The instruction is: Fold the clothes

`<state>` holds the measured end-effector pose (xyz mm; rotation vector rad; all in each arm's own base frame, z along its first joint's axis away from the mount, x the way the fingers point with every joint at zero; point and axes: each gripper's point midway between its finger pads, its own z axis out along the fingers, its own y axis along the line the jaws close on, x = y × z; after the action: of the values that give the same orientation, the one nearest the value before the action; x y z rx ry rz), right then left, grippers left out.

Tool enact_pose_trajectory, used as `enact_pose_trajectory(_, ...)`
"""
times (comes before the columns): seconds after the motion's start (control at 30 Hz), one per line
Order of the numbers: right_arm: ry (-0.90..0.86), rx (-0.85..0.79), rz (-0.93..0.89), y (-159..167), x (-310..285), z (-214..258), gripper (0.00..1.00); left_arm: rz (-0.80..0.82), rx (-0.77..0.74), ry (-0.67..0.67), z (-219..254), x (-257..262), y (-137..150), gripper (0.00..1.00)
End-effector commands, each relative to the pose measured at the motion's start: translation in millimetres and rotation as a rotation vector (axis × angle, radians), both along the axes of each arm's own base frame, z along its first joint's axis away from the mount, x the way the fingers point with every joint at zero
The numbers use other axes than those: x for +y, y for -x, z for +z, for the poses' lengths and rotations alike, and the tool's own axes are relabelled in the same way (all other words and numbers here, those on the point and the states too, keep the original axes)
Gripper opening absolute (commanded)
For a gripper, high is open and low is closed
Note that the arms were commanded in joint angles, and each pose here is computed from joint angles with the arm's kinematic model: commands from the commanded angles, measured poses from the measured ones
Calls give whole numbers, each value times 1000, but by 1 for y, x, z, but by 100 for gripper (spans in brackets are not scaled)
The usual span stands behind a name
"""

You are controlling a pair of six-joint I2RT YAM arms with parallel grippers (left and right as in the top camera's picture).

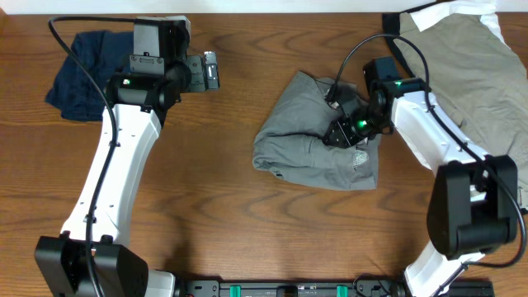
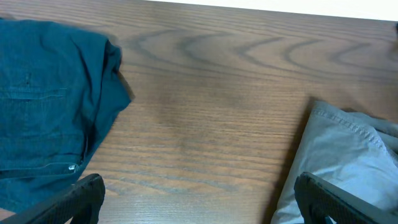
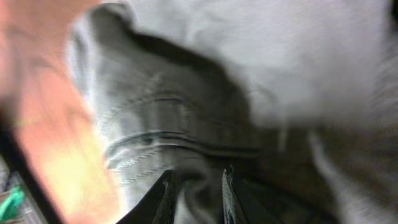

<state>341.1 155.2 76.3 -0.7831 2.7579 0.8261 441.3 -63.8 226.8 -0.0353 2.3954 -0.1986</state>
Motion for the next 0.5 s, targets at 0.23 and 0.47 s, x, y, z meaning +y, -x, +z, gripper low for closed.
enact_pose_trajectory(0.23, 68, 144, -124, 37, -7, -19, 20, 4, 5, -16, -3, 4, 0, 98)
enact_pose_trajectory(0.47, 70, 163, -275, 46, -18, -69, 20, 4, 9, -16, -4, 4, 0, 98)
